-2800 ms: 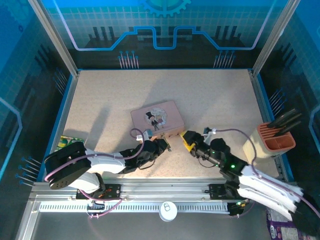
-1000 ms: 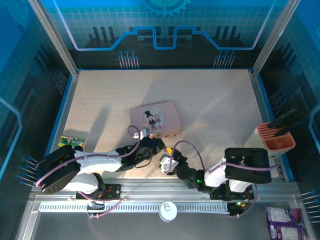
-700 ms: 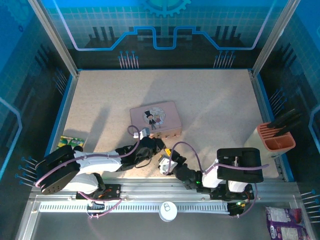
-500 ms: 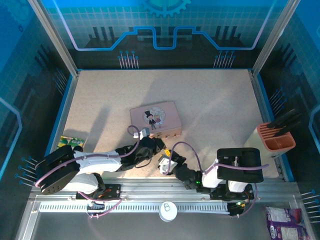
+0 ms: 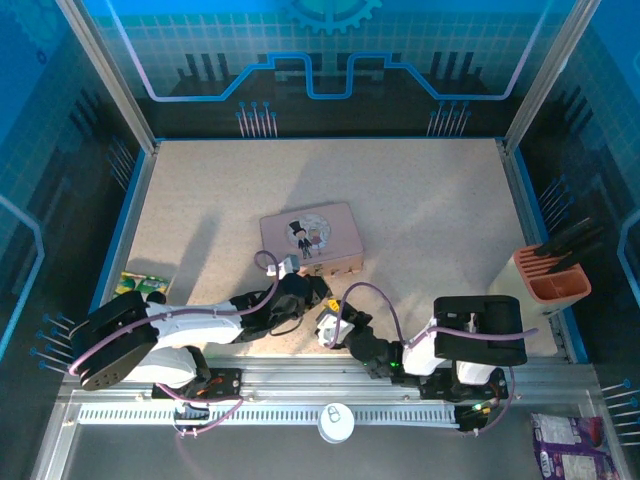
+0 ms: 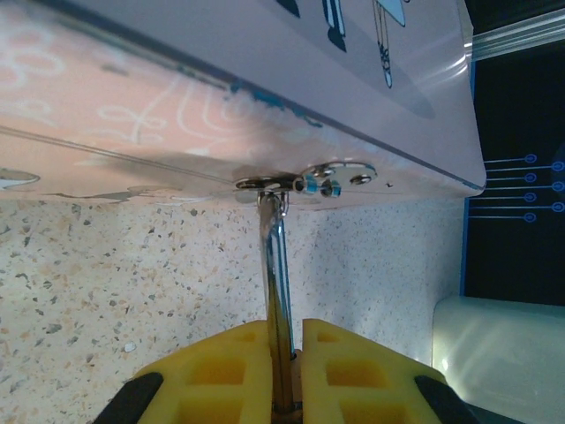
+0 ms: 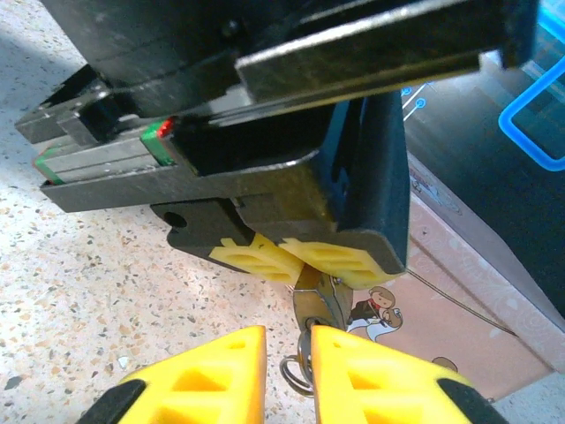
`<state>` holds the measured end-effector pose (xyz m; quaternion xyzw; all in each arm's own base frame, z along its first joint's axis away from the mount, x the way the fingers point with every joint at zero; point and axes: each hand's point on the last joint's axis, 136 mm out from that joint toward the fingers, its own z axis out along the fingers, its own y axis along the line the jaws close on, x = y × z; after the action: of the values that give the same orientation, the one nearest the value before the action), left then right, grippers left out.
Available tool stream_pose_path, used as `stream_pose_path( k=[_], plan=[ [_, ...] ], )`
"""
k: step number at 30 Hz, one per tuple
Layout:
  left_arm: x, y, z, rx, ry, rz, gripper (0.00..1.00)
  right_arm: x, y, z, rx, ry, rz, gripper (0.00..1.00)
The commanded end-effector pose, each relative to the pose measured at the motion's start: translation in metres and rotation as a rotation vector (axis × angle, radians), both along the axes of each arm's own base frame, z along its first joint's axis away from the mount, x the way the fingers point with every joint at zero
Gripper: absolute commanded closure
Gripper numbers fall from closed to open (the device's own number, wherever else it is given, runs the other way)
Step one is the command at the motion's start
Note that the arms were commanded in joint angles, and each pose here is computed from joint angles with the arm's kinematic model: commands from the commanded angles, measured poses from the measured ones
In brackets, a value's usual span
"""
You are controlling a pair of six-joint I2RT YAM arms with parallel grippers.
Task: Unlock the padlock with the key
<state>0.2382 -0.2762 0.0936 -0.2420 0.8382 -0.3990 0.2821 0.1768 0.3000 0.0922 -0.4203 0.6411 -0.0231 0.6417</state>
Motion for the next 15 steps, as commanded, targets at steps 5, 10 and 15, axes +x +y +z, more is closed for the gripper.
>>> stream_pose_path(
  k=[5,10,15],
  plan=[
    [0.007,-0.011,0.039,-0.103,-0.087,-0.006,0.98,0.007,-0.003,0.009,0.067,0.004,-0.051,0.81],
    [0.006,-0.013,0.041,-0.101,-0.091,-0.015,0.98,0.01,-0.003,0.006,0.055,0.017,-0.06,0.83],
    [0.005,-0.017,0.045,-0.098,-0.101,-0.024,0.98,0.016,-0.009,0.003,0.052,0.024,-0.104,0.84]
  ],
)
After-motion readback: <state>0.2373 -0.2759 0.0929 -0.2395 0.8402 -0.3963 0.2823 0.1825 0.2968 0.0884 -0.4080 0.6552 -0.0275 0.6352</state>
